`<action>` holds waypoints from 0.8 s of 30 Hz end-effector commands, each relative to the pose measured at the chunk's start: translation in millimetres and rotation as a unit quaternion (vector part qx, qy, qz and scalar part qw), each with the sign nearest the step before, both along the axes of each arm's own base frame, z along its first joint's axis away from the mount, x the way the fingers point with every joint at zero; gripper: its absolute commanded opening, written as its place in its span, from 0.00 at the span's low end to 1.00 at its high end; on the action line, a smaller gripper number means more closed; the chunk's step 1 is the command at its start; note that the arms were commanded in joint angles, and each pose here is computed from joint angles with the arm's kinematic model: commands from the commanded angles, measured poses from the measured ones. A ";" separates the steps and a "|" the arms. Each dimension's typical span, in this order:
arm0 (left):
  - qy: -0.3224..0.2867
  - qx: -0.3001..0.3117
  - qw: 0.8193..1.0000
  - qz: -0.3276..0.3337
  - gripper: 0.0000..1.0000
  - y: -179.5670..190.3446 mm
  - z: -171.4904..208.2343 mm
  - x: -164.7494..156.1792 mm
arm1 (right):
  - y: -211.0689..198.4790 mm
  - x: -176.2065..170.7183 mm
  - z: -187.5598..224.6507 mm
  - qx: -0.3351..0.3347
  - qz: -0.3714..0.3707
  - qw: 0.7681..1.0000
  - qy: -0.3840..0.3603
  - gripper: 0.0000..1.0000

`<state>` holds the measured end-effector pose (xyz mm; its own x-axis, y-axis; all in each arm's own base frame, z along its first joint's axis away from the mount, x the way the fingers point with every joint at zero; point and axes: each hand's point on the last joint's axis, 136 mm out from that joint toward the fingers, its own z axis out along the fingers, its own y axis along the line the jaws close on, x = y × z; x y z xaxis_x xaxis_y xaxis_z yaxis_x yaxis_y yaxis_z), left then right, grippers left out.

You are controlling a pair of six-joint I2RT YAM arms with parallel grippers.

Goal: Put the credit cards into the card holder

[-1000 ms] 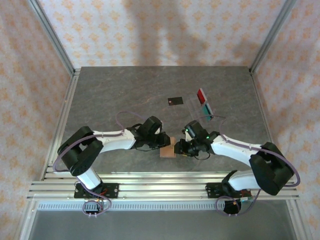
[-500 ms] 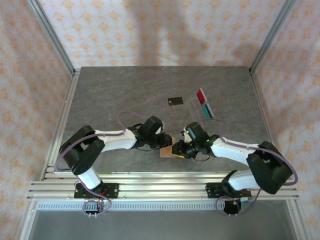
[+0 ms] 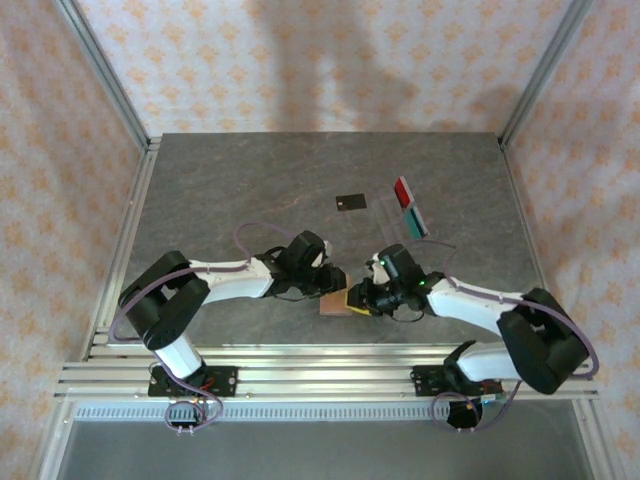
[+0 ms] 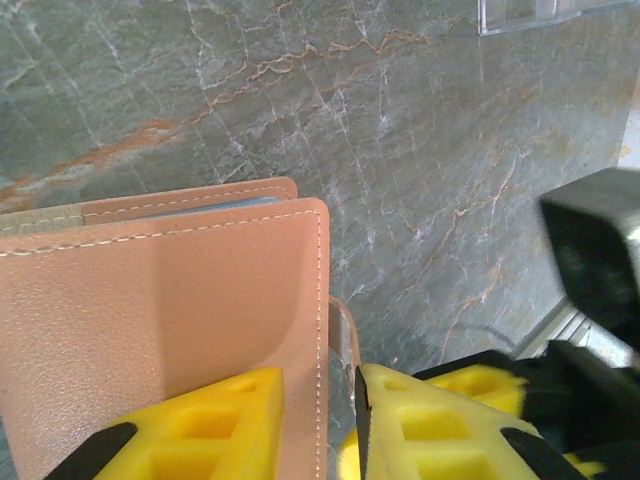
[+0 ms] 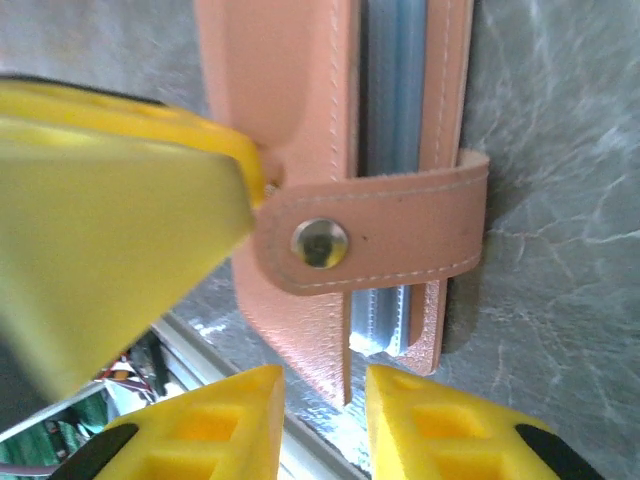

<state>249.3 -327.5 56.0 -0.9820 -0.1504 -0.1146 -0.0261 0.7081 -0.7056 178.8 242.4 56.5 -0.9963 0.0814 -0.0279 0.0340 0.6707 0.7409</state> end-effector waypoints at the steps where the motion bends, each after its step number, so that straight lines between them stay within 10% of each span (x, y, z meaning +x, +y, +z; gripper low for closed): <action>1: -0.010 -0.005 1.000 -0.012 0.27 -6.4 12.2 0.0 | -16.0 1.1 7.7 0.001 -0.009 1.000 -0.007 0.31; 24: -0.009 0.002 1.000 -0.023 0.26 -15.0 13.1 -0.3 | -46.9 6.2 12.4 -0.005 -0.046 0.999 -0.011 0.30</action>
